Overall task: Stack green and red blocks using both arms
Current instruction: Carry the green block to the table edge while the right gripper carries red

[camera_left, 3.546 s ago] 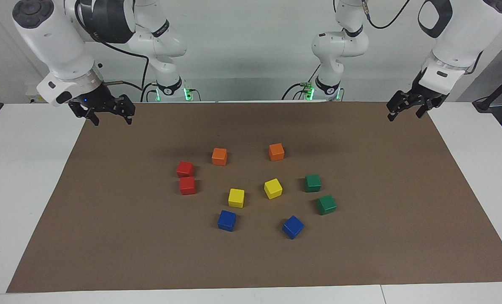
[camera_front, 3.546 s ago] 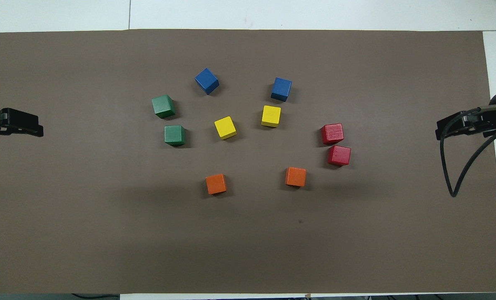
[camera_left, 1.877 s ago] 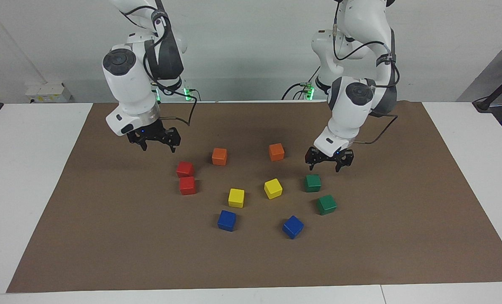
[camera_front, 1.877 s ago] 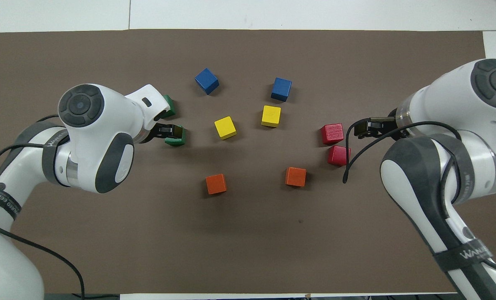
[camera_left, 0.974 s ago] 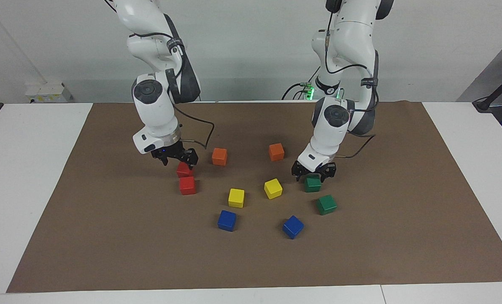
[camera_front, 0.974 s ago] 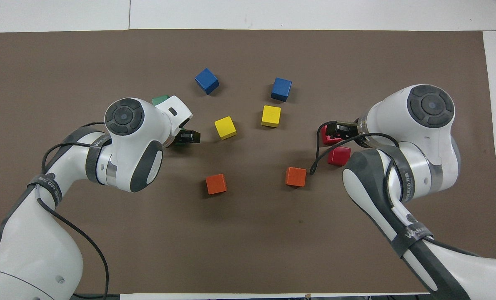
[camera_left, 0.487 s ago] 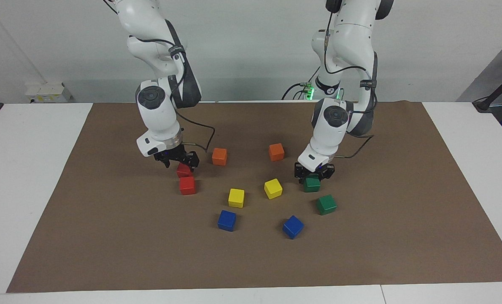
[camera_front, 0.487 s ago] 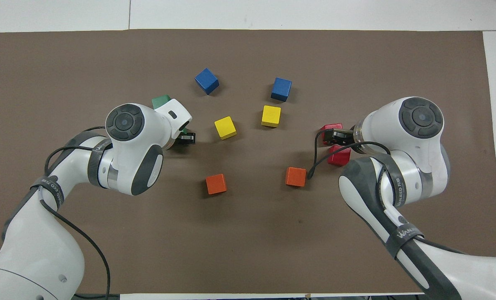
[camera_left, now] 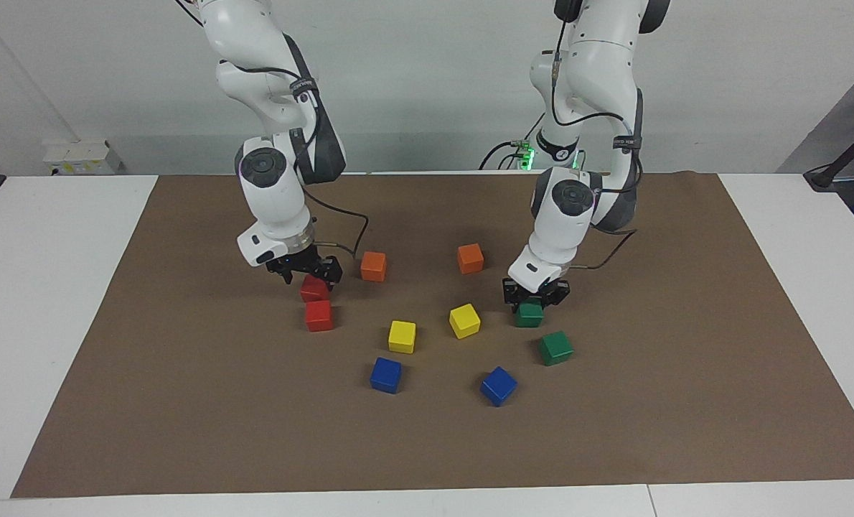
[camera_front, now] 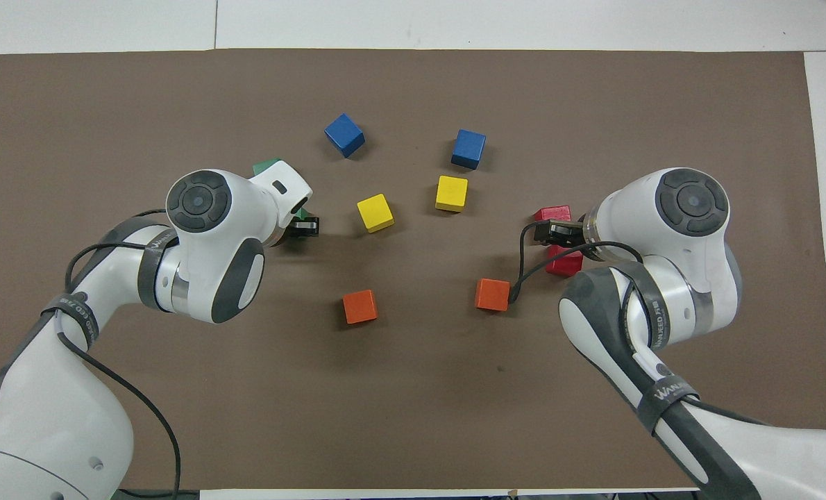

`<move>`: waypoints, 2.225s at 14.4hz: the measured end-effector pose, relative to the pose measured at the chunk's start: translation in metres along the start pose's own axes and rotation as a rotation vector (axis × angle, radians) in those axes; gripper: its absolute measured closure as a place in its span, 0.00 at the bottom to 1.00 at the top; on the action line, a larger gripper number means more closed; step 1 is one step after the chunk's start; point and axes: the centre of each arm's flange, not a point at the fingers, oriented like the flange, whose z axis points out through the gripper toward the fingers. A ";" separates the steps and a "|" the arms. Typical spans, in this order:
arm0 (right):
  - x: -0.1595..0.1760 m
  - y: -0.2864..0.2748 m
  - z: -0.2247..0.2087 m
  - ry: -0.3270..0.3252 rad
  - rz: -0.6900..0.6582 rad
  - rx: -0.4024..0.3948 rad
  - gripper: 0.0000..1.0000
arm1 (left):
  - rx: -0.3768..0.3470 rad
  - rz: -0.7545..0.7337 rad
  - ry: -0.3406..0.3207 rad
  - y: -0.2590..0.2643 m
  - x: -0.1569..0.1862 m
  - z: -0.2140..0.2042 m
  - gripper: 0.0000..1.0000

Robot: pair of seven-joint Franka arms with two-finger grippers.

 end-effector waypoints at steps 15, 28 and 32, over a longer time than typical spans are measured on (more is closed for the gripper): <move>-0.013 0.009 0.051 0.006 -0.016 0.007 0.42 | 0.035 -0.114 -0.057 -0.356 -0.038 -0.077 0.45; 0.089 0.129 -0.048 0.024 -0.345 -0.007 0.45 | 0.027 -0.038 -0.010 -0.364 -0.053 -0.009 0.45; 0.095 0.142 -0.030 0.019 -0.373 -0.007 0.45 | 0.027 -0.023 -0.007 -0.363 -0.052 -0.009 0.45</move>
